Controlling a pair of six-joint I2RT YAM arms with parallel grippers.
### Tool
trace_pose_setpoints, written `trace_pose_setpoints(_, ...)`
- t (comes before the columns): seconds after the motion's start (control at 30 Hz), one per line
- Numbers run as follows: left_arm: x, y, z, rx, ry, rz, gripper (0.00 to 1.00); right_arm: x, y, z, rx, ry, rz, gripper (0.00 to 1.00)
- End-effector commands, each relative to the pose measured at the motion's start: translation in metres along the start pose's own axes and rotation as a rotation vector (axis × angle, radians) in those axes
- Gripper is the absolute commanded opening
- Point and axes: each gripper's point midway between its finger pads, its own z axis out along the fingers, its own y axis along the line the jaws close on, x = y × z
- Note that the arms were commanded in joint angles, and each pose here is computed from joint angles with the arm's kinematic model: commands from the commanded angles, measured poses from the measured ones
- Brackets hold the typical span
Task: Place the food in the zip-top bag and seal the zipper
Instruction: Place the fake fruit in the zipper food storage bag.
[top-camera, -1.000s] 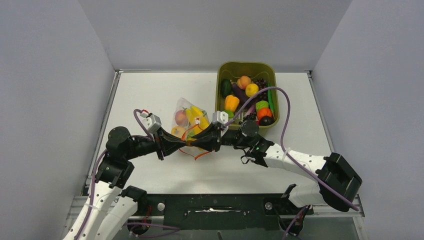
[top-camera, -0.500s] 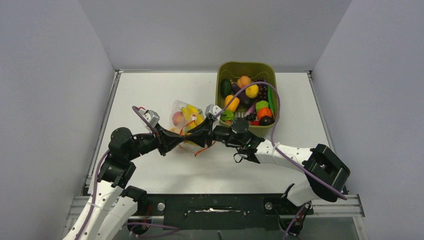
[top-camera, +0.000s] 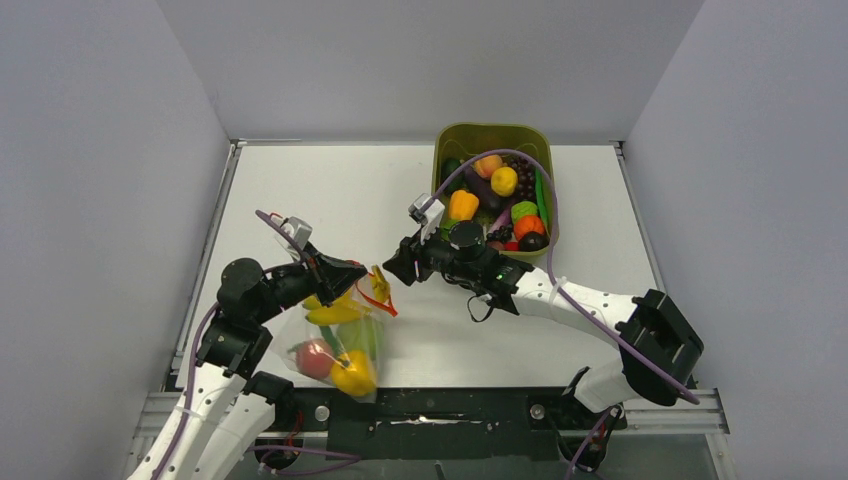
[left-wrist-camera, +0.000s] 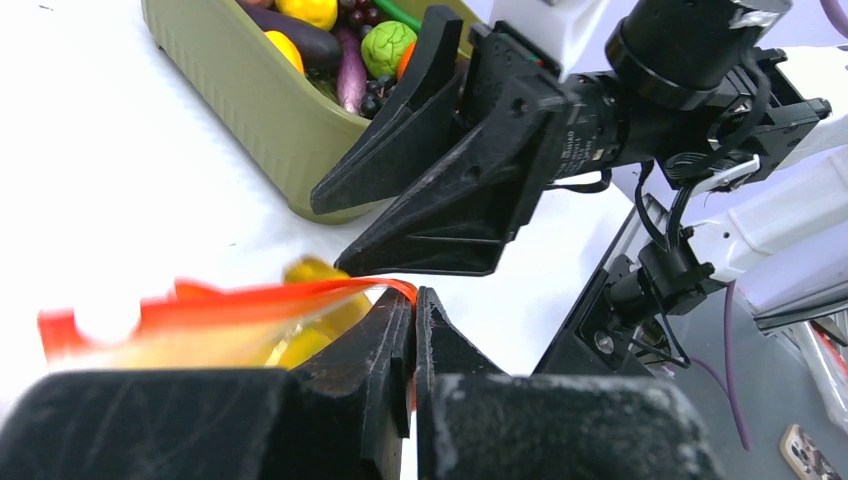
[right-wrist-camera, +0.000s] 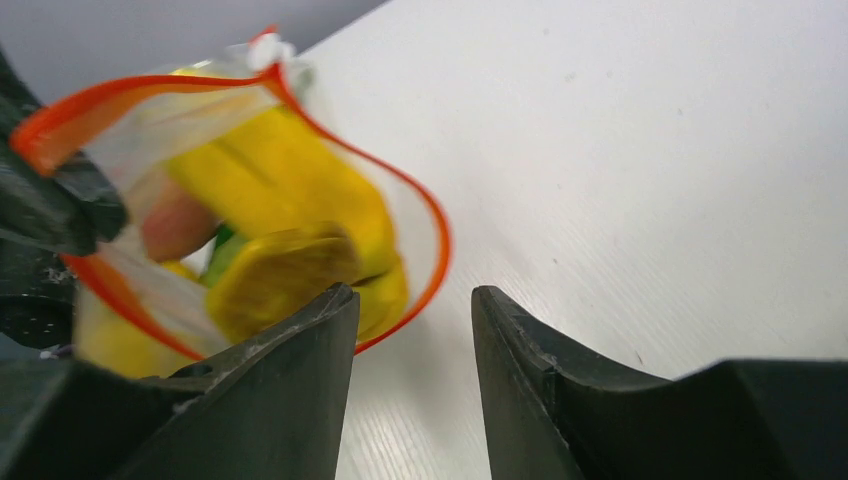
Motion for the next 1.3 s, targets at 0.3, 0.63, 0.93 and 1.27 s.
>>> trace_pose_setpoints(0.3,-0.050,-0.039,-0.012,0.137,-0.219,0.155,0.00,-0.033,0.010,-0.009,0.013,-0.017,0.096,0.46)
trace_pose_setpoints(0.63,-0.059,-0.049,-0.017,0.173,-0.267,0.243,0.00,-0.028,0.019,-0.002,-0.033,0.027,0.210,0.47)
trace_pose_setpoints(0.93,-0.061,-0.050,-0.017,0.181,-0.270,0.256,0.00,0.008,0.012,0.013,-0.015,0.101,0.315,0.38)
trace_pose_setpoints(1.27,-0.059,-0.049,-0.018,0.169,-0.267,0.257,0.00,0.004,0.010,0.010,-0.011,0.088,0.313,0.00)
